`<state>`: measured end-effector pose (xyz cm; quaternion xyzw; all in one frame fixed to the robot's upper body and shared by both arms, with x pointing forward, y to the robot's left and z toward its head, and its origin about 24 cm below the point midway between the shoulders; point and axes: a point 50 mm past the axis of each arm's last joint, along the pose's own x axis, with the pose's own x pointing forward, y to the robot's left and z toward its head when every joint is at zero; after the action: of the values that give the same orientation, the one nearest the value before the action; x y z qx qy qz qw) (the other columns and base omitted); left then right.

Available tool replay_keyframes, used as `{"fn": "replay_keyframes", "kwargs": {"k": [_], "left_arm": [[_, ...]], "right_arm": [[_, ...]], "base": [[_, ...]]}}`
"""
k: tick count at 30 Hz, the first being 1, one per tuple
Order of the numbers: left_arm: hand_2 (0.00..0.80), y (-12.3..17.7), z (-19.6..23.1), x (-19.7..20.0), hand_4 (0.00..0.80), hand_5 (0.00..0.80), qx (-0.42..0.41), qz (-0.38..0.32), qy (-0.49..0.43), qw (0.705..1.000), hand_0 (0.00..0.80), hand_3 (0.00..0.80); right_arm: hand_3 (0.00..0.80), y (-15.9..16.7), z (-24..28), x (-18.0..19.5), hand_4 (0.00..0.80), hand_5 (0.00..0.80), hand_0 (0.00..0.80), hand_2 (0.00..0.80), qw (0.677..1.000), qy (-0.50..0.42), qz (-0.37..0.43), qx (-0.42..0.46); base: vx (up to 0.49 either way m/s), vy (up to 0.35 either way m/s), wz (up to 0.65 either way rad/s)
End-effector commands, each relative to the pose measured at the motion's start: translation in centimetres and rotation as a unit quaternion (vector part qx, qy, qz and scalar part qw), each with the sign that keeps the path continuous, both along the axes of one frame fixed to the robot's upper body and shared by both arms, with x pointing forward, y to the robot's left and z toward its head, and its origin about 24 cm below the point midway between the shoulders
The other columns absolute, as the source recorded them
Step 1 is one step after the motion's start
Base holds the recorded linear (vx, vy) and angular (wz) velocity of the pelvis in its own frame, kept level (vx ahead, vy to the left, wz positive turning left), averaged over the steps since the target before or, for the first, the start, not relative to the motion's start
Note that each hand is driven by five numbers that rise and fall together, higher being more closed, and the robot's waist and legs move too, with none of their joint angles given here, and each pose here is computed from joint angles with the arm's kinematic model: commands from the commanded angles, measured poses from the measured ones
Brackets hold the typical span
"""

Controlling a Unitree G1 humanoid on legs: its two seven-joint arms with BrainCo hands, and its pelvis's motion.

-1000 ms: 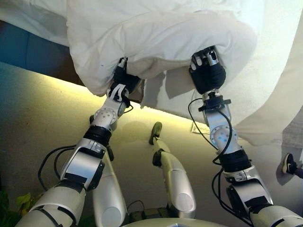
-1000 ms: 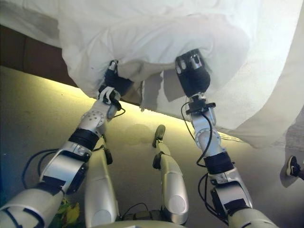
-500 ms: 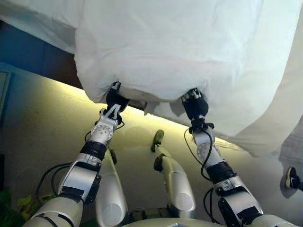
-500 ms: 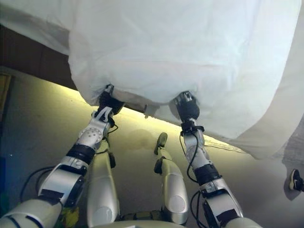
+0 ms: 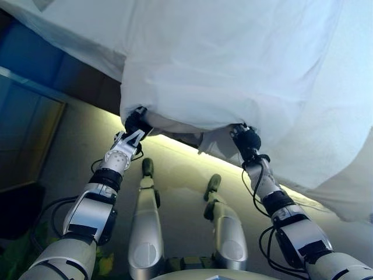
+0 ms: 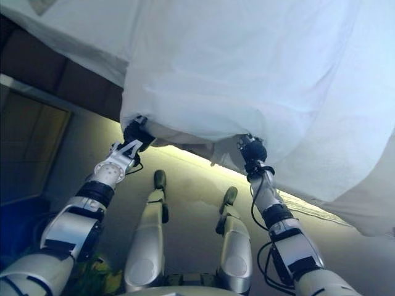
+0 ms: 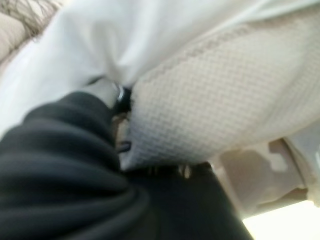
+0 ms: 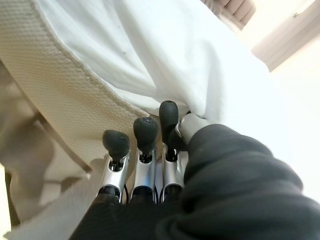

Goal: Make the bed neatly

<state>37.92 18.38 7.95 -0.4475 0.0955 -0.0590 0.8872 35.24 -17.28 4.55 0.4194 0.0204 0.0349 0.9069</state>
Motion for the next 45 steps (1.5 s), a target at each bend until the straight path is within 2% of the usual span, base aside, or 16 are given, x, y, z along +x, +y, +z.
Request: {"fn": "replay_keyframes", "kwargs": {"k": [1, 9, 11, 17, 23, 31, 34, 38, 42, 45], "left_arm": [[0.8, 7.3, -0.3, -1.1, 0.8, 0.8, -0.015, 0.123, 0.002, 0.992, 0.8, 0.8], [0.8, 8.0, -3.6, -2.7, 0.8, 0.8, -0.05, 0.156, 0.055, 0.985, 0.8, 0.8], [0.8, 7.5, -3.9, -2.6, 0.8, 0.8, -0.067, 0.154, 0.052, 0.984, 0.8, 0.8], [0.8, 6.9, -4.0, -2.7, 0.8, 0.8, -0.054, 0.142, 0.051, 0.987, 0.8, 0.8], [0.8, 6.4, -4.2, -3.0, 0.8, 0.8, -0.038, 0.145, 0.048, 0.988, 0.8, 0.8], [0.8, 5.1, -2.9, -2.1, 0.8, 0.8, -0.029, 0.129, 0.022, 0.991, 0.8, 0.8], [0.8, 5.6, -4.0, -3.0, 0.8, 0.8, -0.021, 0.139, 0.041, 0.989, 0.8, 0.8], [0.8, 6.8, -8.3, -6.5, 0.8, 0.8, -0.069, 0.174, 0.076, 0.979, 0.8, 0.8], [0.8, 3.6, -12.7, -9.9, 0.8, 0.8, -0.064, 0.141, 0.122, 0.98, 0.8, 0.8], [0.8, 0.5, -13.1, -9.9, 0.8, 0.8, -0.075, 0.093, 0.129, 0.984, 0.8, 0.8]], "right_arm": [[0.8, -4.5, 1.7, 0.2, 0.8, 0.8, 0.8, 0.8, 0.998, -0.017, -0.055, -0.022], [0.8, -2.6, -1.4, -1.0, 0.8, 0.8, 0.8, 0.8, 0.996, 0.047, -0.004, -0.075], [0.8, -1.4, -1.3, -0.8, 0.8, 0.8, 0.8, 0.8, 0.996, 0.048, 0.006, -0.081], [0.8, 1.4, 0.1, -0.6, 0.8, 0.8, 0.8, 0.8, 0.995, 0.031, 0.012, -0.096], [0.8, 0.4, -1.5, -2.7, 0.8, 0.8, 0.8, 0.8, 0.997, 0.028, 0.008, -0.071], [0.8, -1.2, -0.3, -2.6, 0.8, 0.8, 0.8, 0.8, 0.998, 0.007, -0.003, -0.056], [0.8, -1.7, -0.4, -2.8, 0.8, 0.8, 0.8, 0.8, 0.999, 0.016, -0.006, -0.045], [0.8, -2.4, -2.1, -3.7, 0.8, 0.8, 0.8, 0.8, 0.994, 0.06, 0.02, -0.094], [0.8, -4.4, -3.5, -4.9, 0.8, 0.8, 0.8, 0.8, 0.987, 0.104, 0.013, -0.125], [0.8, -7.3, -3.0, -5.0, 0.8, 0.8, 0.8, 0.8, 0.98, 0.125, -0.021, -0.151]], "base": [[0.029, 0.346, -0.1], [0.087, 0.338, -0.01], [0.069, 0.184, 0.1], [-0.003, 0.116, 0.02], [-0.025, -0.013, 0.11], [-0.13, -0.17, 0.14], [-0.094, 0.02, 0.31], [0.19, 0.598, -0.49], [0.383, 0.783, -0.67], [0.22, 0.808, -0.41]]}}
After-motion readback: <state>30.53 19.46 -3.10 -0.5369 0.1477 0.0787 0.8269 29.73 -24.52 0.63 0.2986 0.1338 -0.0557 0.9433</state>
